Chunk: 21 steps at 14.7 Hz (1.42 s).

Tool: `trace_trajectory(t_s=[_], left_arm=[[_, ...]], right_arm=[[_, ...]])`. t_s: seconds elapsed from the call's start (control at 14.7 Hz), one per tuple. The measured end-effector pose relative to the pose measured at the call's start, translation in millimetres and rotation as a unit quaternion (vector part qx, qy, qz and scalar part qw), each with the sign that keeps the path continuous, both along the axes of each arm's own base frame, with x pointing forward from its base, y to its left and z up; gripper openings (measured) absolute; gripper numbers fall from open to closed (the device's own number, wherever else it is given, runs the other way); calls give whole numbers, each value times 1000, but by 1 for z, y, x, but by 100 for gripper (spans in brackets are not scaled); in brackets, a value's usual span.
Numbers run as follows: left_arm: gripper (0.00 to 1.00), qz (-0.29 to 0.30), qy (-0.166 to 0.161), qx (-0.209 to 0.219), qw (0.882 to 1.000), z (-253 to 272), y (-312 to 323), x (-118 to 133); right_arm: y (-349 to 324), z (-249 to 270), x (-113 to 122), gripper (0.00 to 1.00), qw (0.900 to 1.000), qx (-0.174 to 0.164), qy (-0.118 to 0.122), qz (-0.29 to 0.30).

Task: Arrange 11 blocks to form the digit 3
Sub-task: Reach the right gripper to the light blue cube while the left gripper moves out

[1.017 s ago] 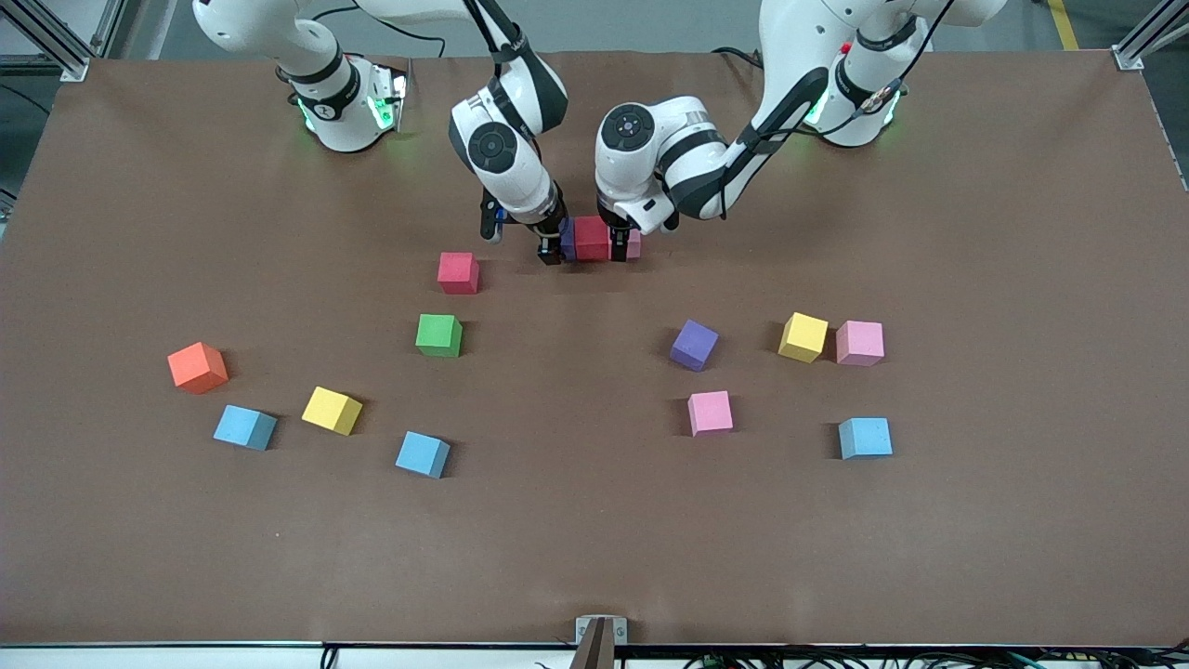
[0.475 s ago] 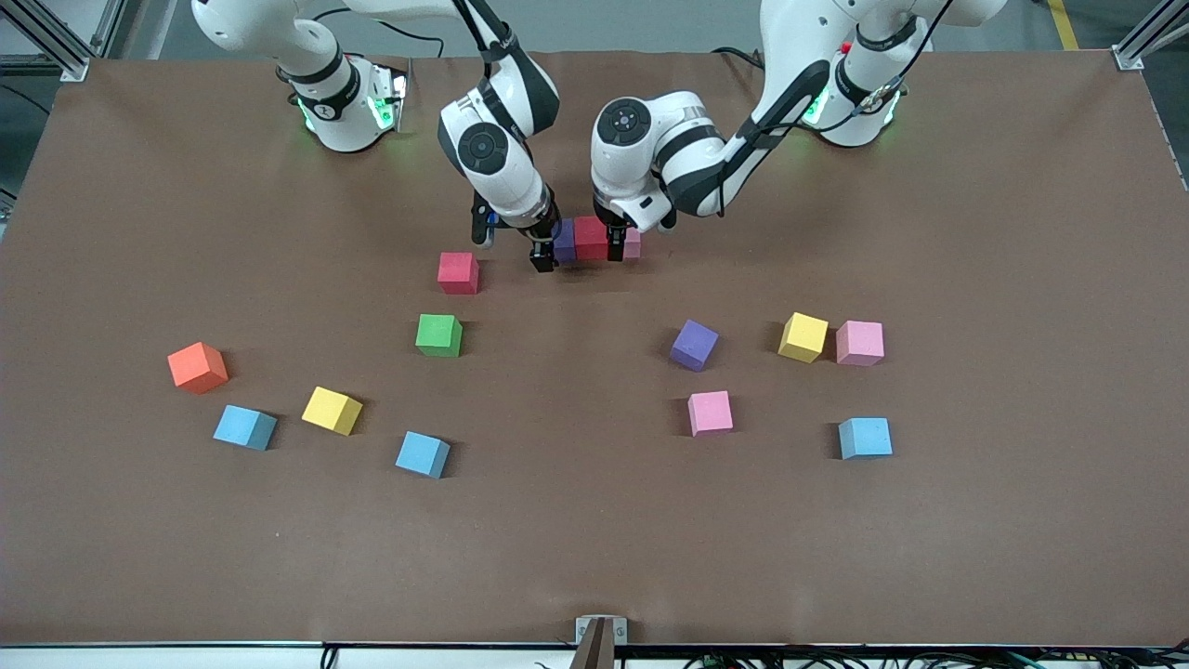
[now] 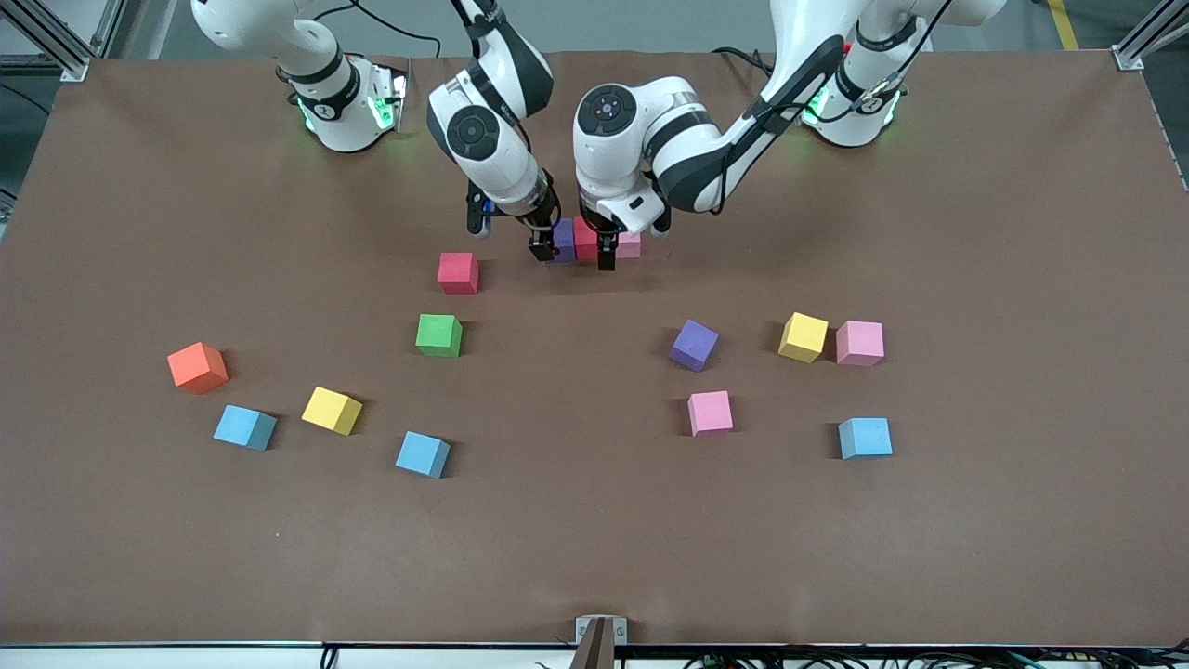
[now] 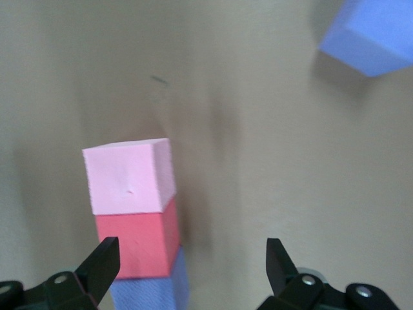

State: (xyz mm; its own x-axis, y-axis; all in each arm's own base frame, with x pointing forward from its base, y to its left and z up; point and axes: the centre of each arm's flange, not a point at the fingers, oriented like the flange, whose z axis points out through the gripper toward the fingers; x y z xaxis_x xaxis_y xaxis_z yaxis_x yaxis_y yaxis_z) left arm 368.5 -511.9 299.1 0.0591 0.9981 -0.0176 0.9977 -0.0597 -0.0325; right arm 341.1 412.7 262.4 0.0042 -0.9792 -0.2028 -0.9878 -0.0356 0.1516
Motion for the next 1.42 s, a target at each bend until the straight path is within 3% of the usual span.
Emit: trace_trajectory(t_s=[0.27, 0.54, 0.75, 1.08, 1.29, 1.42], left_arm=[[100, -22, -22, -16, 999, 37, 21, 63], [100, -62, -49, -33, 996, 57, 69, 142], [100, -110, -65, -21, 992, 44, 95, 186], [100, -258, -54, -10, 965, 7, 114, 215], [100, -311, -55, 4, 949, 1, 139, 232], [100, -332, -51, 8, 942, -3, 145, 236]], right_arm=[[-22, 13, 28, 100, 999, -20, -34, 19], [-76, 34, 98, 100, 993, -53, -99, 39], [-122, 47, 141, 100, 982, -59, -134, 122], [-199, 59, 202, 100, 938, -61, -174, 292], [-223, 63, 245, 100, 905, -68, -199, 369], [-244, 68, 276, 100, 876, -76, -217, 424]])
